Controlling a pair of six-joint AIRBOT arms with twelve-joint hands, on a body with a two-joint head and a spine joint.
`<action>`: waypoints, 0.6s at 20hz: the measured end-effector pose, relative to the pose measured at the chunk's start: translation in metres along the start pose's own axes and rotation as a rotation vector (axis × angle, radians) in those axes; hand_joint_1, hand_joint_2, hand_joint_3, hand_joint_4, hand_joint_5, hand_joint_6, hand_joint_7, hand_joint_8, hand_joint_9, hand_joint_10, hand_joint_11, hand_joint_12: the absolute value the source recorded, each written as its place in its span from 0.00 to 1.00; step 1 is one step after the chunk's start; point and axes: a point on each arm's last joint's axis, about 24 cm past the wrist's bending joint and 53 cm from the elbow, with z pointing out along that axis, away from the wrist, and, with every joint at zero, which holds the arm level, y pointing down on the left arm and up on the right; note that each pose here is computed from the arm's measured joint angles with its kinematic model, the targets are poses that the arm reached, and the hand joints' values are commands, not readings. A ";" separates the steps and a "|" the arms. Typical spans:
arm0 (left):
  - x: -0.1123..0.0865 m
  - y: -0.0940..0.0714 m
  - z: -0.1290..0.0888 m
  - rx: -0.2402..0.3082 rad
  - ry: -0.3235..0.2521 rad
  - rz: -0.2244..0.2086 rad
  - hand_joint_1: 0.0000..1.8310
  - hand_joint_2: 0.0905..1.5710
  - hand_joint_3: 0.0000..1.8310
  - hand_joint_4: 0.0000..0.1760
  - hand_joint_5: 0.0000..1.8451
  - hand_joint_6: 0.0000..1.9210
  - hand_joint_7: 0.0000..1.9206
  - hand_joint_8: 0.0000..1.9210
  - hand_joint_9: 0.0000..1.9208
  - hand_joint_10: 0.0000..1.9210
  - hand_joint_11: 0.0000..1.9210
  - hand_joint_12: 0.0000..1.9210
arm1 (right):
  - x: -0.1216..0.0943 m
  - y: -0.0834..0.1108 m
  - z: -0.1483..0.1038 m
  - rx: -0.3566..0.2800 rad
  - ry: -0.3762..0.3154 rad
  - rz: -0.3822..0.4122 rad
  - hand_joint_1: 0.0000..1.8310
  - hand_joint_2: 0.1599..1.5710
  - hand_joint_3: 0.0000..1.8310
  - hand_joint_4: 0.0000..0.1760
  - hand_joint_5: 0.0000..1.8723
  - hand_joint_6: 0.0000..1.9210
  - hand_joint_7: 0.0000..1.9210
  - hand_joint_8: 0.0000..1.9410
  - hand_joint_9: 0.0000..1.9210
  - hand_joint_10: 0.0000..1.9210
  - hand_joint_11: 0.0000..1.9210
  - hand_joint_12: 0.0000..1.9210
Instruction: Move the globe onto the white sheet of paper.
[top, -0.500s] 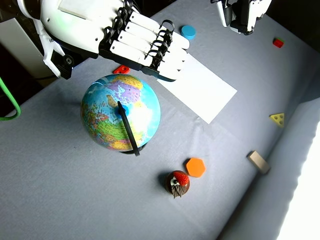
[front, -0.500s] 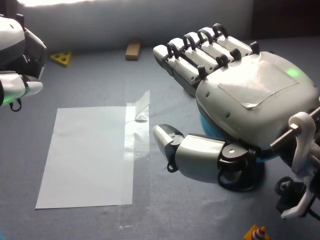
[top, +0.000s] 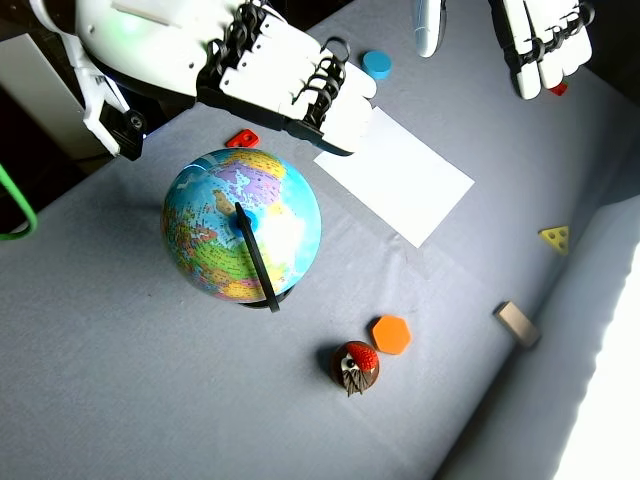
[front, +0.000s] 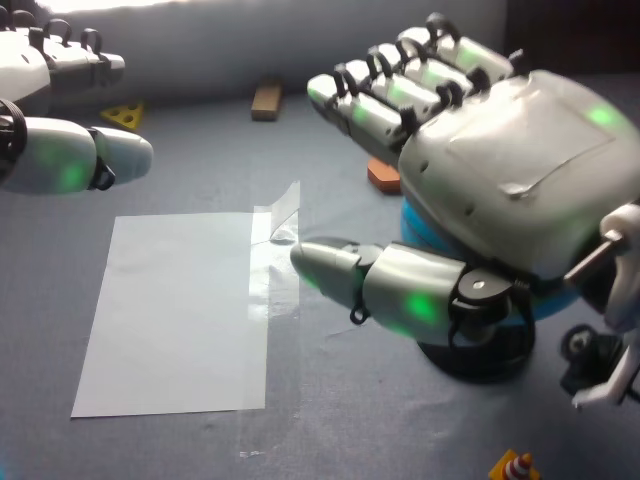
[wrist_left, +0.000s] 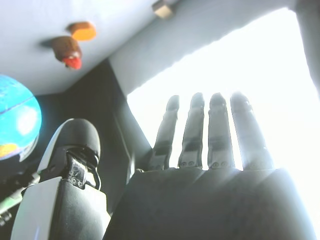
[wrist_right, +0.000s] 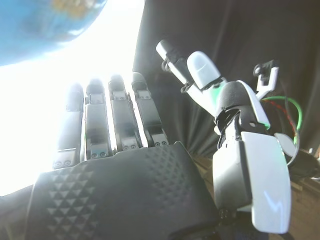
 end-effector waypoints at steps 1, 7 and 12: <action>0.000 0.001 0.000 -0.006 -0.001 0.002 0.00 0.76 0.02 0.19 0.04 0.01 0.03 0.00 0.01 0.00 0.00 0.00 | -0.005 0.003 -0.001 -0.018 -0.017 -0.009 0.02 0.70 0.01 0.00 0.06 0.00 0.06 0.00 0.06 0.00 0.00 0.10; 0.020 -0.005 -0.015 -0.028 0.028 0.031 0.00 0.76 0.01 0.19 0.04 0.00 0.02 0.00 0.00 0.00 0.00 0.00 | -0.035 0.001 -0.012 -0.130 -0.031 0.044 0.02 0.70 0.00 0.00 0.05 0.00 0.06 0.00 0.05 0.00 0.00 0.07; 0.053 -0.032 -0.033 0.002 0.087 0.049 0.00 0.76 0.01 0.19 0.04 0.00 0.02 0.00 0.00 0.00 0.00 0.00 | -0.042 -0.017 -0.019 -0.256 0.063 0.057 0.02 0.70 0.00 0.00 0.05 0.00 0.06 0.00 0.06 0.00 0.00 0.07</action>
